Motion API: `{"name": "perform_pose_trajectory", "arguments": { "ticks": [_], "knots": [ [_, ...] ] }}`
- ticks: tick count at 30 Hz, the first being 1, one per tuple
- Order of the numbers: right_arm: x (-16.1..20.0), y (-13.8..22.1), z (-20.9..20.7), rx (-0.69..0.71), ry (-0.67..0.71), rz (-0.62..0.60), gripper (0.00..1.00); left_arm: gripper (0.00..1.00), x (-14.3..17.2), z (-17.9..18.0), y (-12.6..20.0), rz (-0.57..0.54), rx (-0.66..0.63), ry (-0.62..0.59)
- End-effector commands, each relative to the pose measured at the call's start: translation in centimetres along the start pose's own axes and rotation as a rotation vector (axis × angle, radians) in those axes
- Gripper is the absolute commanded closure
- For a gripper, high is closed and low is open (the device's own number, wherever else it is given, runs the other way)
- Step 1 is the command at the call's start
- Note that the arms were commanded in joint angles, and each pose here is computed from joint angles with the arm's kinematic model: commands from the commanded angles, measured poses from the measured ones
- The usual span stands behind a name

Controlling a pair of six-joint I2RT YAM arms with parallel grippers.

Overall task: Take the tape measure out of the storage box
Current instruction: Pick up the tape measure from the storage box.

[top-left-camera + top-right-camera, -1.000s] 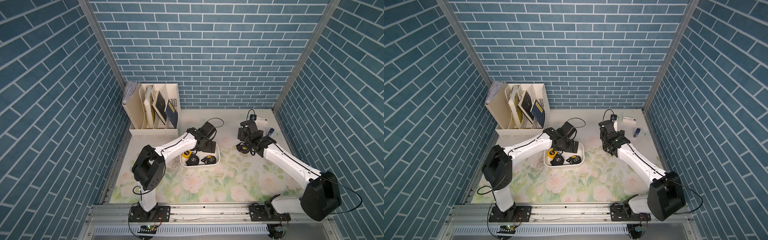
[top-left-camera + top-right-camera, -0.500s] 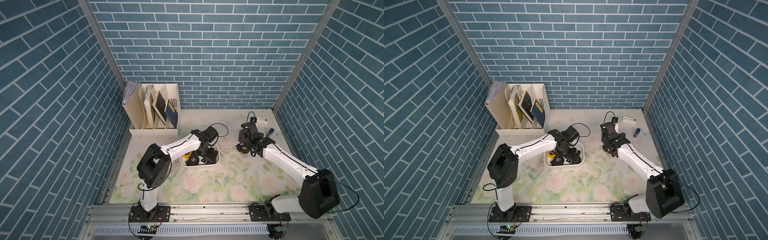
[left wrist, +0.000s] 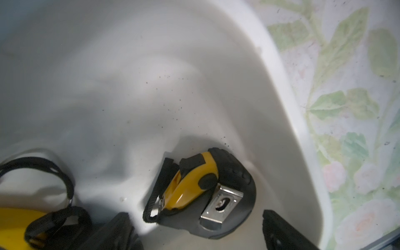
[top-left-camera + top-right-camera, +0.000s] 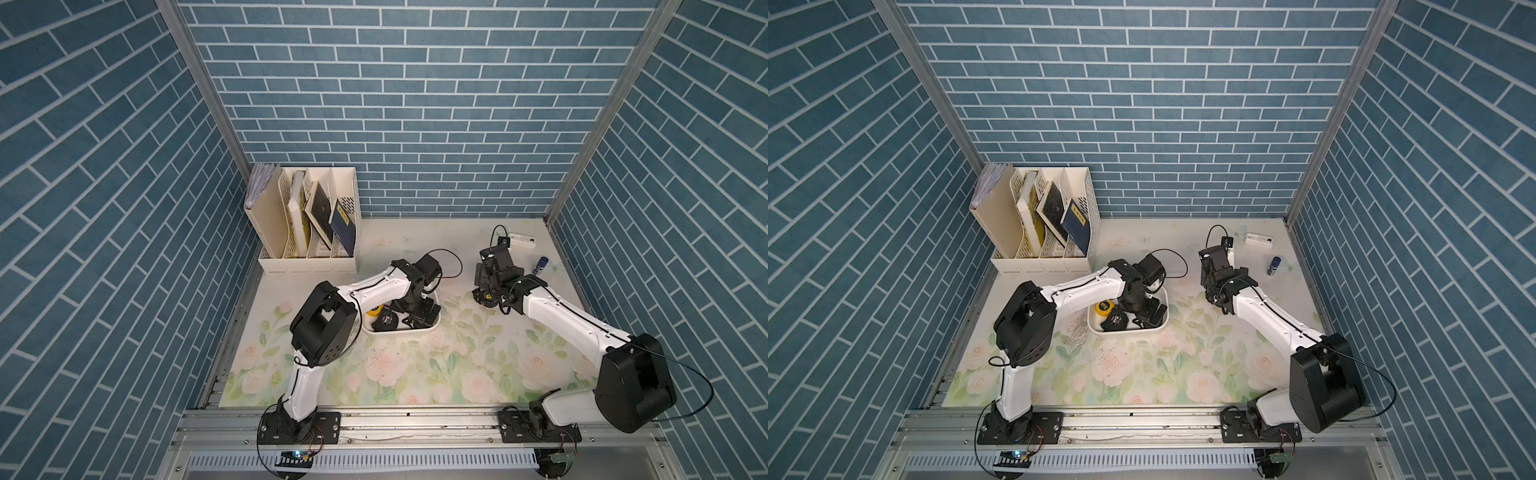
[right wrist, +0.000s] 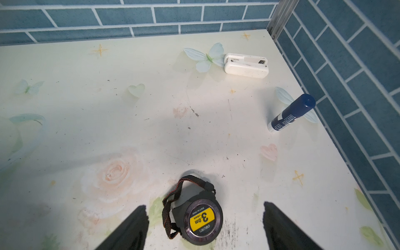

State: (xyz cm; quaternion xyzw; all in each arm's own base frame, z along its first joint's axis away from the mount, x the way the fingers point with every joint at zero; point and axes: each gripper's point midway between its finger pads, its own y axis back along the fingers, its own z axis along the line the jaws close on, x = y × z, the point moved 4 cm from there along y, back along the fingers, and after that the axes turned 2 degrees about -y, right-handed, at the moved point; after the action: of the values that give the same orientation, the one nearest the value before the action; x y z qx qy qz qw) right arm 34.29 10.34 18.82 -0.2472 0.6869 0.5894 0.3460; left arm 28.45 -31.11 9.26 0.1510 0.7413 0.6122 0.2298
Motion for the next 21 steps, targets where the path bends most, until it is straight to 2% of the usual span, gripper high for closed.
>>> {"name": "perform_pose_trajectory", "arguments": {
  "ticks": [1, 21],
  "knots": [
    [0.4, -0.5, 0.1, 0.001, -0.024, 0.012, 0.14, 0.00, 0.3, -0.2, -0.5, 0.027, 0.000, -0.036],
    [0.1, -0.8, 0.7, -0.021, -0.031, 0.009, 0.14, 0.00, 1.1, 1.3, -4.3, 0.078, -0.073, -0.056]
  ]
}}
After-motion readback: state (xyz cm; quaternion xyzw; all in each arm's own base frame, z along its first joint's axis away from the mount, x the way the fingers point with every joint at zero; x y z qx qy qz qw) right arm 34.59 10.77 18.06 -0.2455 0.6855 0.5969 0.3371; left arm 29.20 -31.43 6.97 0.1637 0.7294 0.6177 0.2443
